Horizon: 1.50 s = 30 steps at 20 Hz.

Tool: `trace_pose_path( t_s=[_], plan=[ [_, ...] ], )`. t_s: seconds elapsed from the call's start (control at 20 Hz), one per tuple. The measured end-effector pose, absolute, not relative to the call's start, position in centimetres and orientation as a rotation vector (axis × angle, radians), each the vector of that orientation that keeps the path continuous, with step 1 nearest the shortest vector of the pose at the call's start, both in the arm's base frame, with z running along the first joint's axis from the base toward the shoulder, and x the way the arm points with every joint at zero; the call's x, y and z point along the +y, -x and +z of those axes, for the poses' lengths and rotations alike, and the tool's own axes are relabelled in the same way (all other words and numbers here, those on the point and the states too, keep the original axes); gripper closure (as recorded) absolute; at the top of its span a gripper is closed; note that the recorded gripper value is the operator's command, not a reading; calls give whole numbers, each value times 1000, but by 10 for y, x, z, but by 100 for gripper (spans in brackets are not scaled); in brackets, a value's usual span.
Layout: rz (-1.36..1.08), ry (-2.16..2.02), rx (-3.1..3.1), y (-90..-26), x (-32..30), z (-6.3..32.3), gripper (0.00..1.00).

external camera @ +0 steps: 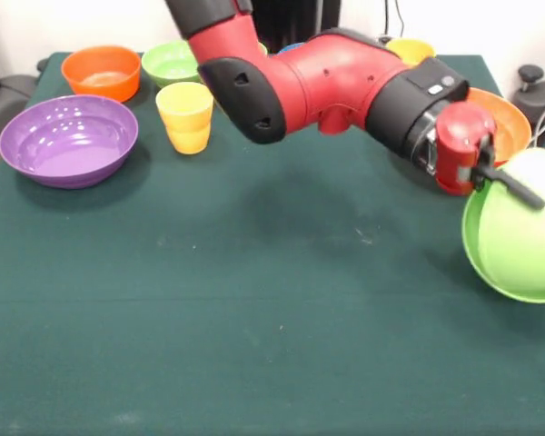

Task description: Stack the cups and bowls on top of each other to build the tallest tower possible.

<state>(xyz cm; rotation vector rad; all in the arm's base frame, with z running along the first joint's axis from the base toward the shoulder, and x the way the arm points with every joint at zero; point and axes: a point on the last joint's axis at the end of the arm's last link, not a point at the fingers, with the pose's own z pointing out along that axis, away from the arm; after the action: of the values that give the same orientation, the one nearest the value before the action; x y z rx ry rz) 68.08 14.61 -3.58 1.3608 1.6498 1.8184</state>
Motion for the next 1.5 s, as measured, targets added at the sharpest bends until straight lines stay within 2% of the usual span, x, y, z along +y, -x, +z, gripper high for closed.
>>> trace_pose_path(
  t_s=[0.35,0.8,1.5],
  plan=[
    [1511,-1556,1652,-704,151,-28,100],
    [1340,-1527,1740,-712,148,-17,100],
    [1122,-1551,1824,-725,65,-6,100]
  ],
)
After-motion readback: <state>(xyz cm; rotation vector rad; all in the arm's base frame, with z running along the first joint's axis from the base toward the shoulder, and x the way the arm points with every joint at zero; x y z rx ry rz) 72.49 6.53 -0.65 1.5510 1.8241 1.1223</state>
